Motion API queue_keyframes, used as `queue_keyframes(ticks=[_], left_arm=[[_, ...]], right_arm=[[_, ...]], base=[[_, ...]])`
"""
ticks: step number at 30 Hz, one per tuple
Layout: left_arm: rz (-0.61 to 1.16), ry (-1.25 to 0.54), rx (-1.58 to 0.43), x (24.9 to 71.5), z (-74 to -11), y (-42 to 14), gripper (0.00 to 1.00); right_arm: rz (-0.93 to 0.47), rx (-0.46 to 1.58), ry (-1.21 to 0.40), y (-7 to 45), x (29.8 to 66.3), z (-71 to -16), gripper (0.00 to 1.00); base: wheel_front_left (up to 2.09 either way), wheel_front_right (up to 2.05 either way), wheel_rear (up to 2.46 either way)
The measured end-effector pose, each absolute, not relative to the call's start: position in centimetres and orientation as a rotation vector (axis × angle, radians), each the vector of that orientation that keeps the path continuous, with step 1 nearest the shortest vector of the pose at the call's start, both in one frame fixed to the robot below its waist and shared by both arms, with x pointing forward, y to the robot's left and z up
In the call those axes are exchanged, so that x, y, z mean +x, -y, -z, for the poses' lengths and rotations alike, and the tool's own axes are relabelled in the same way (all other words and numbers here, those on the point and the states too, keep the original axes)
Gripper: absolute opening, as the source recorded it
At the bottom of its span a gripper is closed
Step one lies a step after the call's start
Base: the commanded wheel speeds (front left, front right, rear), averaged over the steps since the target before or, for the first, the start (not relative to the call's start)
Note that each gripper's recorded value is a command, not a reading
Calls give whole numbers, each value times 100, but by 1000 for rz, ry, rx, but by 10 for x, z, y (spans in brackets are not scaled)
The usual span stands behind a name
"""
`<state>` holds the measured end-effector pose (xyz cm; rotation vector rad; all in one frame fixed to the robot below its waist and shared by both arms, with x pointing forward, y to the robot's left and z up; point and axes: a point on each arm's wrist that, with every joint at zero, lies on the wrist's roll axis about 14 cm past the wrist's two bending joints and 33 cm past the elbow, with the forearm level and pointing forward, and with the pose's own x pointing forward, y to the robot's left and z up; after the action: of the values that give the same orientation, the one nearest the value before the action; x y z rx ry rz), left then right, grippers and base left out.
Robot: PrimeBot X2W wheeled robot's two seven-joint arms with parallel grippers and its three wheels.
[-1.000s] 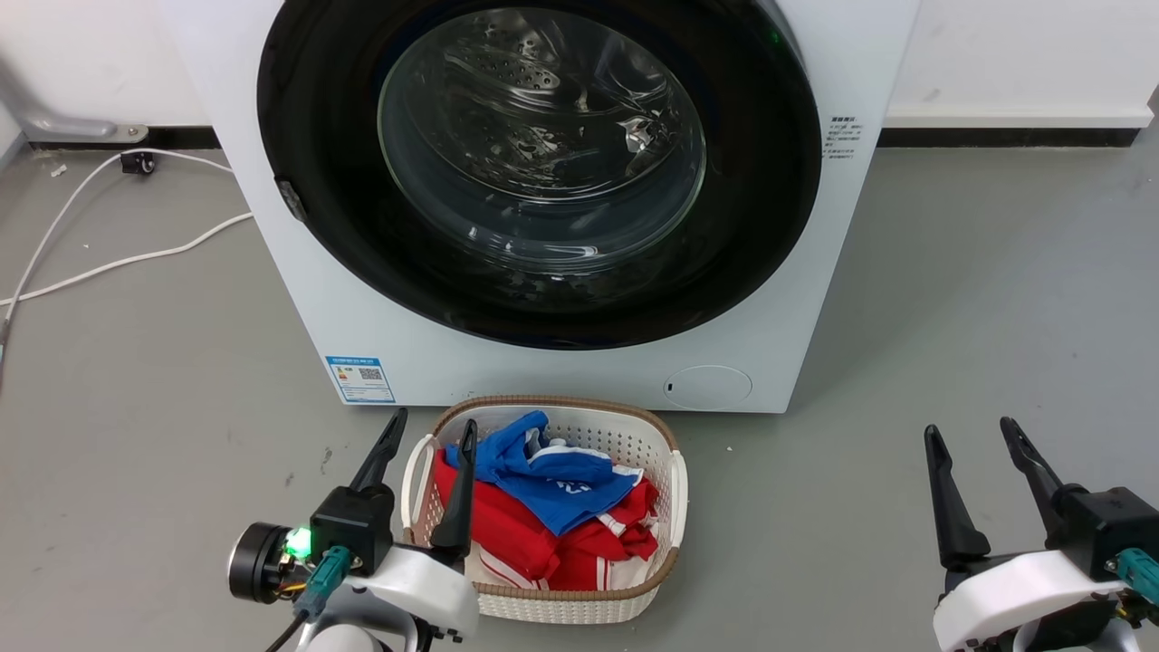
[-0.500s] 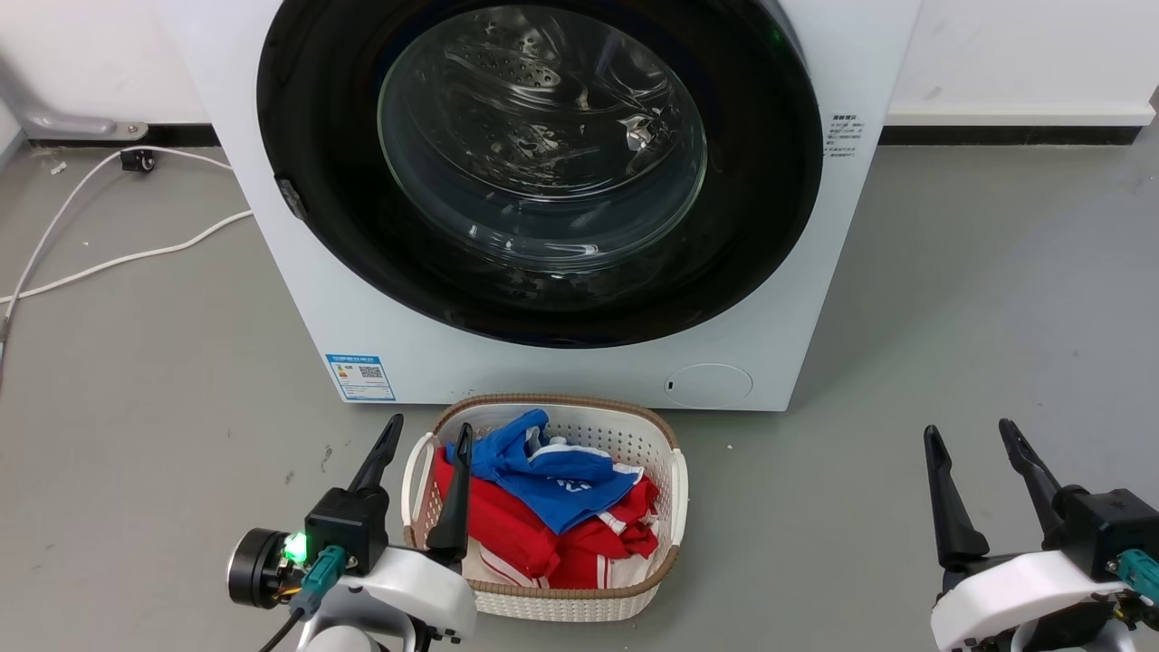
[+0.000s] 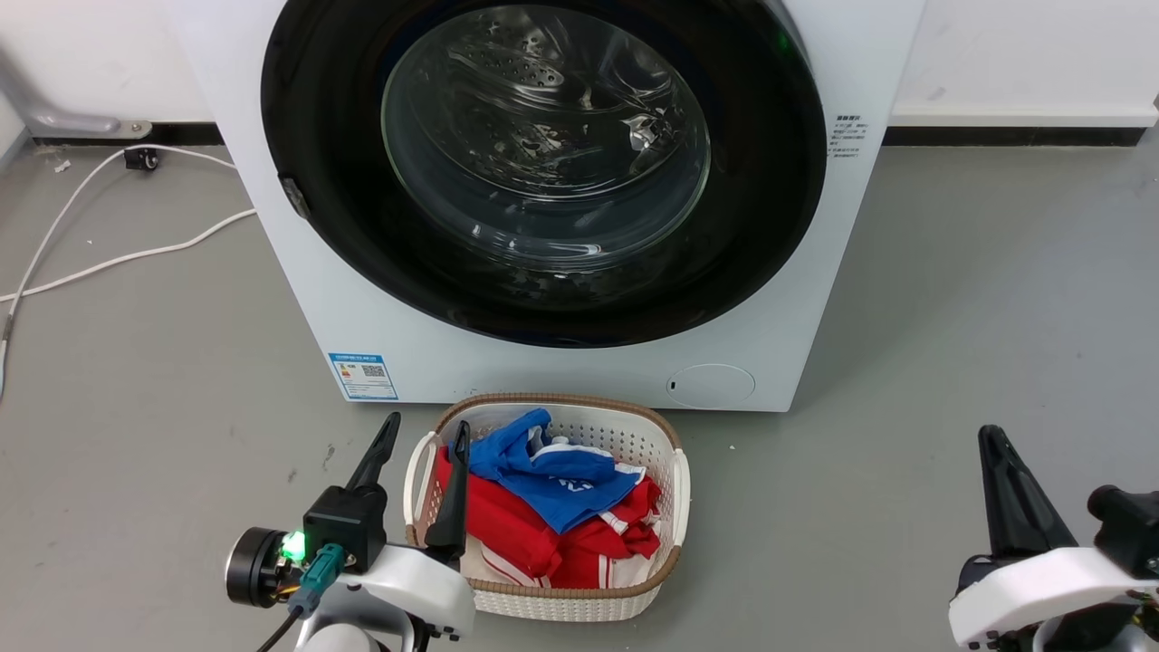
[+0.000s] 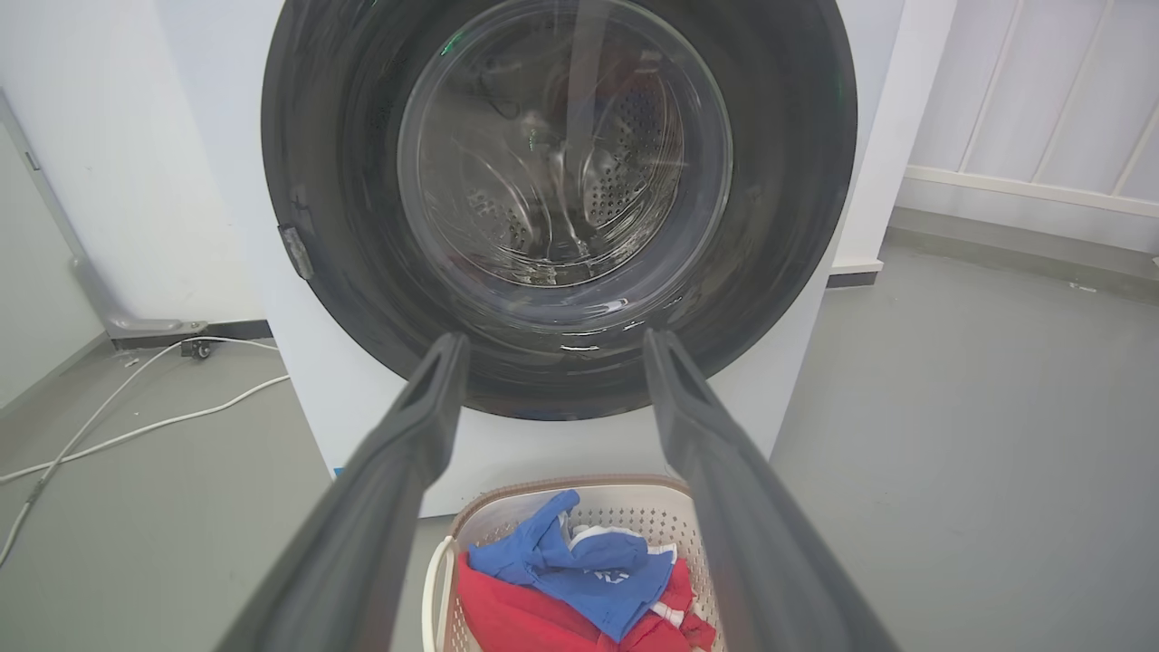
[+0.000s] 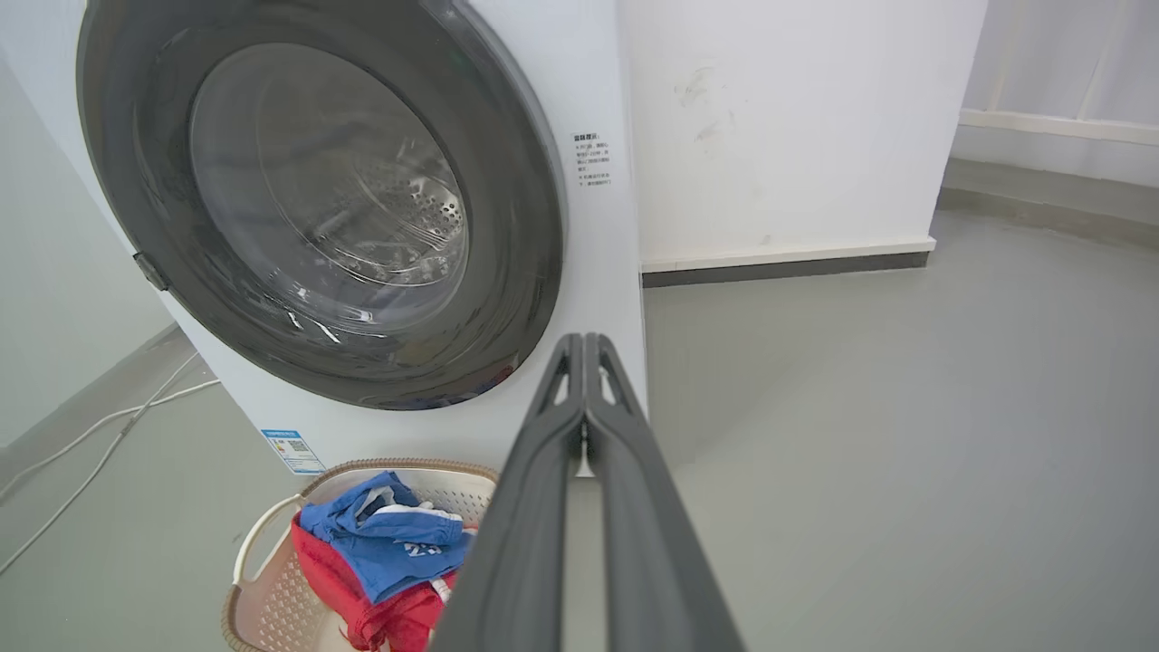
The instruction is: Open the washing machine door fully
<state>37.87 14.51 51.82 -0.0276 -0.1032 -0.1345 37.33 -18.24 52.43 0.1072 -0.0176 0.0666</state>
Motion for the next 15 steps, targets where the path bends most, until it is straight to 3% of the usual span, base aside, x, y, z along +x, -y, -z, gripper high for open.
queue_keyframes(ticks=[5, 15], left_arm=[[130, 105, -29, 379, -519, -146, 100], [133, 101, -29, 384, -517, -144, 100]], right_arm=[[-18, 239, -10, 197, 373, -518, 0], [119, 760, -33, 236, 384, -495, 0]], base=[[0, 0, 0], [0, 0, 0]])
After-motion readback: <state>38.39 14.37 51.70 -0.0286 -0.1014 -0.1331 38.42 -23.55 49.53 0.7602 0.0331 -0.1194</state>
